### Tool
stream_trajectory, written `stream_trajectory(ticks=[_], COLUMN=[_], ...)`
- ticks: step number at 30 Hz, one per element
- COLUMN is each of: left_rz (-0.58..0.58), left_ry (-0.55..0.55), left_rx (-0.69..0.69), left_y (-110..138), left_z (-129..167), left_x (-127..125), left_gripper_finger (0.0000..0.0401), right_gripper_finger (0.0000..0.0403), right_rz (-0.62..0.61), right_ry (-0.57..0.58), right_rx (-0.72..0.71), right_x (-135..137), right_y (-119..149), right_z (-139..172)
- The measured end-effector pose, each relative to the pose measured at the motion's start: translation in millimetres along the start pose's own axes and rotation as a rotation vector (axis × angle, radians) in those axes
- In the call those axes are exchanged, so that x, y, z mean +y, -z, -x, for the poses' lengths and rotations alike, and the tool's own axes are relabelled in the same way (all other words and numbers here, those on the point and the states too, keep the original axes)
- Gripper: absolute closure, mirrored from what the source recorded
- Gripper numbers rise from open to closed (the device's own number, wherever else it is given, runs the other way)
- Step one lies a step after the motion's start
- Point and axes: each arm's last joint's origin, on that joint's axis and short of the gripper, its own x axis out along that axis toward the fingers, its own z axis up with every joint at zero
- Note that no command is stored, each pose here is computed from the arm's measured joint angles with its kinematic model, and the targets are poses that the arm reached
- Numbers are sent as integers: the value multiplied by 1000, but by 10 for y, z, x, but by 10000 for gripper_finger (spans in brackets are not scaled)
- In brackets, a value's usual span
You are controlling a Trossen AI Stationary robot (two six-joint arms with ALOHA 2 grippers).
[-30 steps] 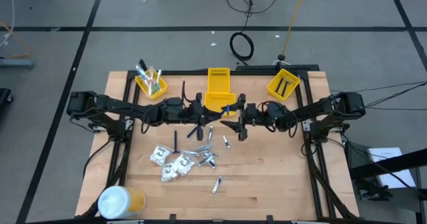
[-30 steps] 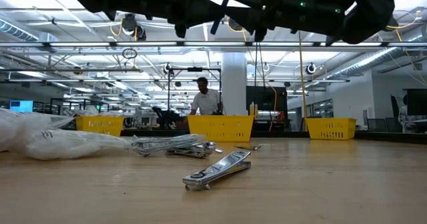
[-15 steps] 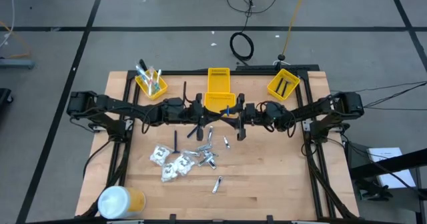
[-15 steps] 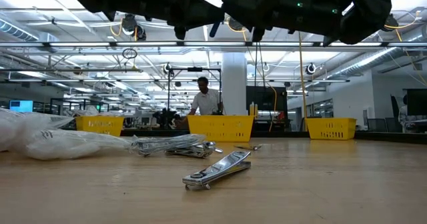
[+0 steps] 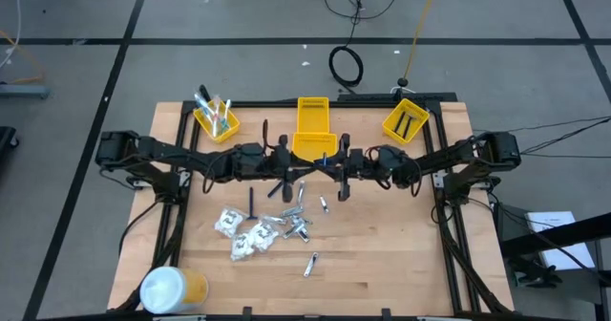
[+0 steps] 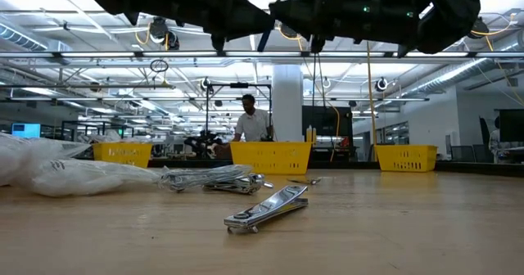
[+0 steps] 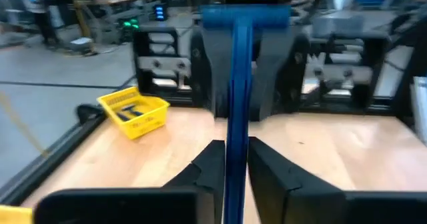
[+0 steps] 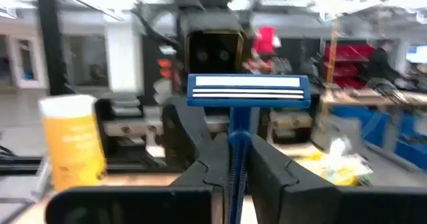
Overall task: Pick & Place Travel size toiletries
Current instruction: Put the blue razor into the right yellow bin
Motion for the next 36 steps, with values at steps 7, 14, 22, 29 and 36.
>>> stream_trajectory(ticks=[7,14,22,29,36], left_rz=[-75,-125,-130,-104,-70], left_ry=[-116,-243,-344,-423,-460], left_rx=[38,106,216,362,360], left_y=[-154,-279,-267,-55,-40], left_z=[43,256,411,361,337], left_x=[-17,25,70,171,262], left_gripper_finger=[215,142,124,123,123], right_gripper_finger=[380,380,380,373,379], right_rz=[-29,-8,48,16,-7], right_ry=[102,375,950,1293,1386], right_rx=[146,399,543,510,433], right_x=[-224,-525,-760,-854,-881], right_y=[141,294,263,282,379], right_z=[25,206,798,1436,1802])
